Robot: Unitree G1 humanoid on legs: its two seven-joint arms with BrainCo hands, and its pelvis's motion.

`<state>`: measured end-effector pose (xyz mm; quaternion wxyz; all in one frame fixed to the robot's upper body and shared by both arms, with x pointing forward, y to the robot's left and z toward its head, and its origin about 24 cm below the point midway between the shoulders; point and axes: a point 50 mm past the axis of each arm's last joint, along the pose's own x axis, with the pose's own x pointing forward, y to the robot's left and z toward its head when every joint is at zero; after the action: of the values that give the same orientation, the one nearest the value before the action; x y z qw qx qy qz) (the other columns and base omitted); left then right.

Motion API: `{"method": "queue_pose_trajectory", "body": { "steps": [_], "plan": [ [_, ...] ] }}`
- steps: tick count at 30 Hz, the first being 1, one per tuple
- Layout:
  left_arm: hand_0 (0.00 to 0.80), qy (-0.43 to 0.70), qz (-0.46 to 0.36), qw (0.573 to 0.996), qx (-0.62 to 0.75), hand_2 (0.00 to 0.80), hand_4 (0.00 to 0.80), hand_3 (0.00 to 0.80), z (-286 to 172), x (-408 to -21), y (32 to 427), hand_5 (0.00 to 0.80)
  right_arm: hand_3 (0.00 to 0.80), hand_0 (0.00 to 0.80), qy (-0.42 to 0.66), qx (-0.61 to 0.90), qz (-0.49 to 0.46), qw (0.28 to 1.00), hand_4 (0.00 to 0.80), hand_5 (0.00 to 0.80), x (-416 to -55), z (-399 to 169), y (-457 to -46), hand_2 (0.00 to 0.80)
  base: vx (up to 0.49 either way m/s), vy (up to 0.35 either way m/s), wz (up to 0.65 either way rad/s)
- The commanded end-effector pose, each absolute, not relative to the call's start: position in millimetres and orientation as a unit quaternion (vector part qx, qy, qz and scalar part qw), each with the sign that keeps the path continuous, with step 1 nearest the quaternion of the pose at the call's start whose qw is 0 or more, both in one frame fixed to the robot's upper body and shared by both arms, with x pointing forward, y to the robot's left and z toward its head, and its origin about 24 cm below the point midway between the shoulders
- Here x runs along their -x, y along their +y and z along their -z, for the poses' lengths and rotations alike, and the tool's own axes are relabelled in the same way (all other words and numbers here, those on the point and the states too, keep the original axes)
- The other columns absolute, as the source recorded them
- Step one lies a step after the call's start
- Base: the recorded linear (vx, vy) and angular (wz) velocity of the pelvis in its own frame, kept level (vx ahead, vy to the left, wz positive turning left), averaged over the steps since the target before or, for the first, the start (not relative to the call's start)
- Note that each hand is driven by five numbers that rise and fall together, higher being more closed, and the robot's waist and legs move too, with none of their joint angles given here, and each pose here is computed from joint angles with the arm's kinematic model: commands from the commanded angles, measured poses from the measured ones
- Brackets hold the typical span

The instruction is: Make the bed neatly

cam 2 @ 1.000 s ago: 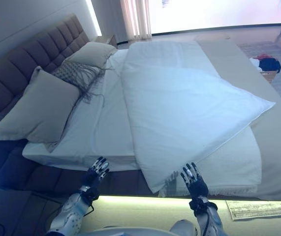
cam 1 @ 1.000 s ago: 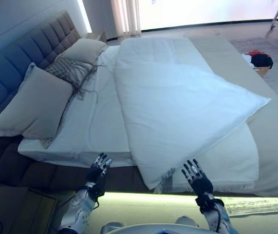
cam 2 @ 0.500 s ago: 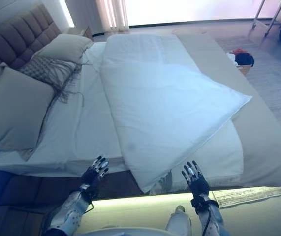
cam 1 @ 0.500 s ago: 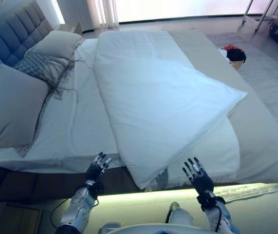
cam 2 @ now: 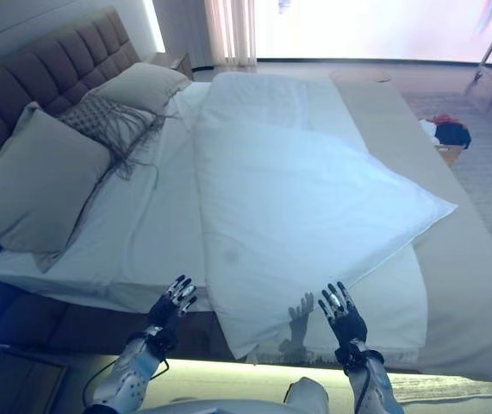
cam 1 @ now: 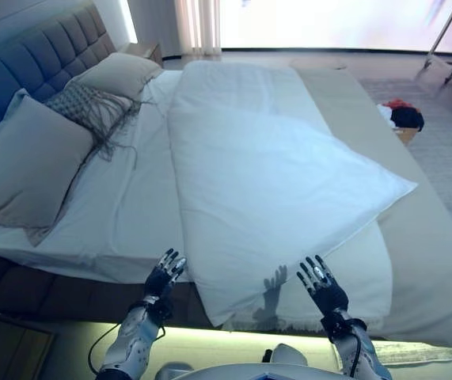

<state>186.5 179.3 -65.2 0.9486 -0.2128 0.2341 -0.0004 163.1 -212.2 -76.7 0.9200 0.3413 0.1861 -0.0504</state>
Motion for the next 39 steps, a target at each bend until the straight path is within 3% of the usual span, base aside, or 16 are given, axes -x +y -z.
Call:
{"method": "queue_pose_trajectory", "body": {
  "steps": [1,6,14,24,39],
  "plan": [
    [0.000,0.162,0.027,0.961,0.222,0.000,0.000,0.000,41,-197,184,0.000,0.000,0.000,0.157,-0.335,0.046,0.928,0.000,0.000,-172,68,-223,0.000,0.101,-0.220,0.10],
    [0.000,0.154,0.044,0.964,0.214,0.000,0.000,0.000,37,-198,180,0.000,0.000,0.000,0.142,-0.343,0.061,0.927,0.000,0.000,-176,63,-226,0.000,0.113,-0.044,0.07],
    [0.000,0.189,0.036,0.958,0.211,0.000,0.000,0.000,49,-188,185,0.000,0.000,0.000,0.156,-0.336,0.065,0.926,0.000,0.000,-176,58,-215,0.000,0.336,0.242,0.01],
    [0.000,0.168,0.005,0.967,0.191,0.000,0.000,0.000,35,-194,213,0.000,0.000,0.000,0.165,-0.360,0.044,0.917,0.000,0.000,-168,65,-183,0.000,0.241,0.212,-0.16],
    [0.000,0.180,-0.021,0.966,0.185,0.000,0.000,0.000,39,-199,221,0.000,0.000,0.000,0.179,-0.372,0.036,0.910,0.000,0.000,-168,72,-177,0.000,-0.041,-0.106,0.06]
  ]
}}
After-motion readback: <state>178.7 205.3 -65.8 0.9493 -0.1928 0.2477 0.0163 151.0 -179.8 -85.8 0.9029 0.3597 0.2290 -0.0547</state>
